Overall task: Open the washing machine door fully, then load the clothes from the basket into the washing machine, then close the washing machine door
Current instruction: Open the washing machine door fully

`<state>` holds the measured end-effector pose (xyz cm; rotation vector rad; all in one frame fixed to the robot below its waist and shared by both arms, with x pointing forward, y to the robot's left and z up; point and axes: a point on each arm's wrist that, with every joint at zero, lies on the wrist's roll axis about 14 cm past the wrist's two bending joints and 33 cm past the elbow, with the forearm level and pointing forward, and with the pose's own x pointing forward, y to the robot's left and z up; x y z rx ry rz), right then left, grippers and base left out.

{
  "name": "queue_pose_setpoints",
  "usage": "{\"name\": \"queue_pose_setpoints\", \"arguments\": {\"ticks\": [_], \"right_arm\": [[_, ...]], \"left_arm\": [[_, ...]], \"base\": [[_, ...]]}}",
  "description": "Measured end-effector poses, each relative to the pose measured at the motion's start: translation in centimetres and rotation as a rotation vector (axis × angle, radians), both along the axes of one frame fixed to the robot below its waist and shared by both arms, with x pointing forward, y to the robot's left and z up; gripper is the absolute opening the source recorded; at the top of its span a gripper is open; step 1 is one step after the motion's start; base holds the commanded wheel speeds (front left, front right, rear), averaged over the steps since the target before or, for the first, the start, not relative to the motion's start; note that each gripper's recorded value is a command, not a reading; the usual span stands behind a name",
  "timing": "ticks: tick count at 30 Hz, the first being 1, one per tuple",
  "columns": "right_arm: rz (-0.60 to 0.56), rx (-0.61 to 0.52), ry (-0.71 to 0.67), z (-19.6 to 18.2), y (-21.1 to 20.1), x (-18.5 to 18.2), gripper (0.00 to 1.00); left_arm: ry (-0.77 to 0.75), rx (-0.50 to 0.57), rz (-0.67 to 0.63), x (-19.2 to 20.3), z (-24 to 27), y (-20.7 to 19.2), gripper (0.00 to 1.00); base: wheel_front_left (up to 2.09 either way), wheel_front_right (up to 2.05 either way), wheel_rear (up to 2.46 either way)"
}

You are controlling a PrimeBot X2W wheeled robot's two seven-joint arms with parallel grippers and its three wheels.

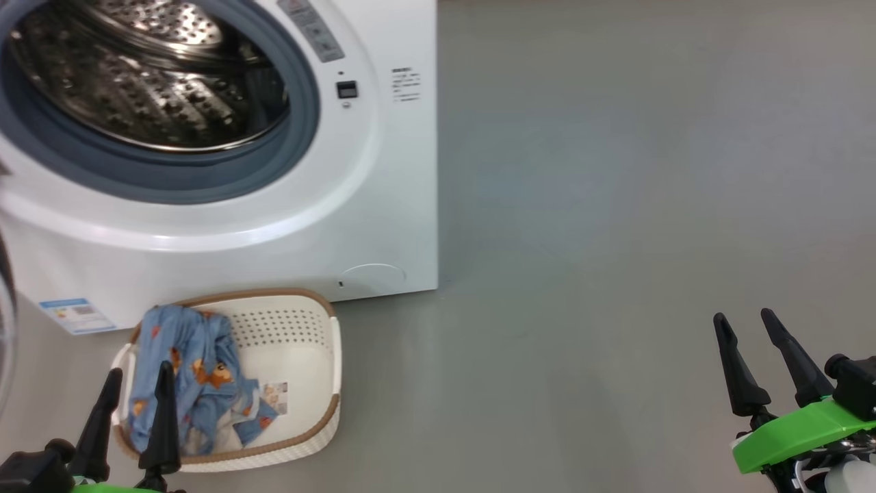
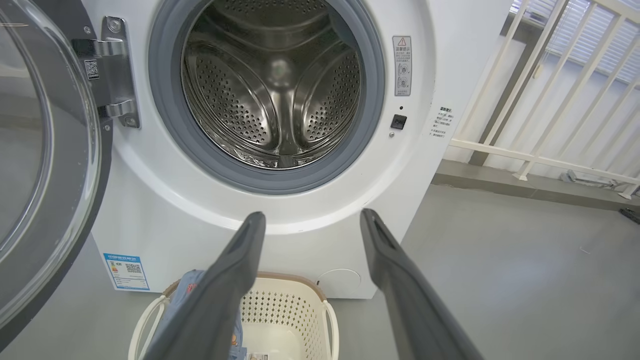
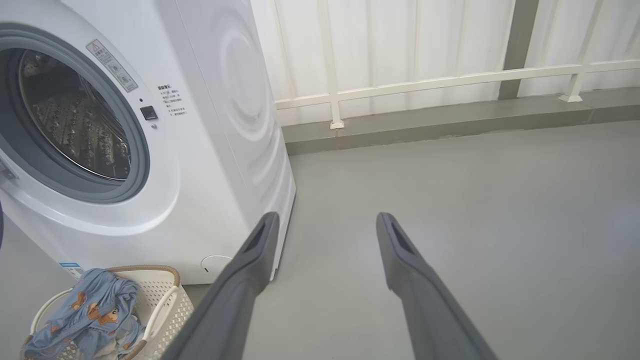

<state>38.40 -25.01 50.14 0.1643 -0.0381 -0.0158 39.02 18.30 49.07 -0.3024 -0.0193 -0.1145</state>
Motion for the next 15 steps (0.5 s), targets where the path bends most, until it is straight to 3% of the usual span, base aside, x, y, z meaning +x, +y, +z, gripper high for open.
{"name": "queue_pose_setpoints", "arguments": {"ticks": [15], "right_arm": [[-0.06,-0.005,-0.01,0.4,-2.0,-1.1,1.0]], "left_arm": [[0.001,-0.008,-0.045,0.6,-0.1,-1.6,1.0]], "base": [[0.0,0.0,0.0]]}}
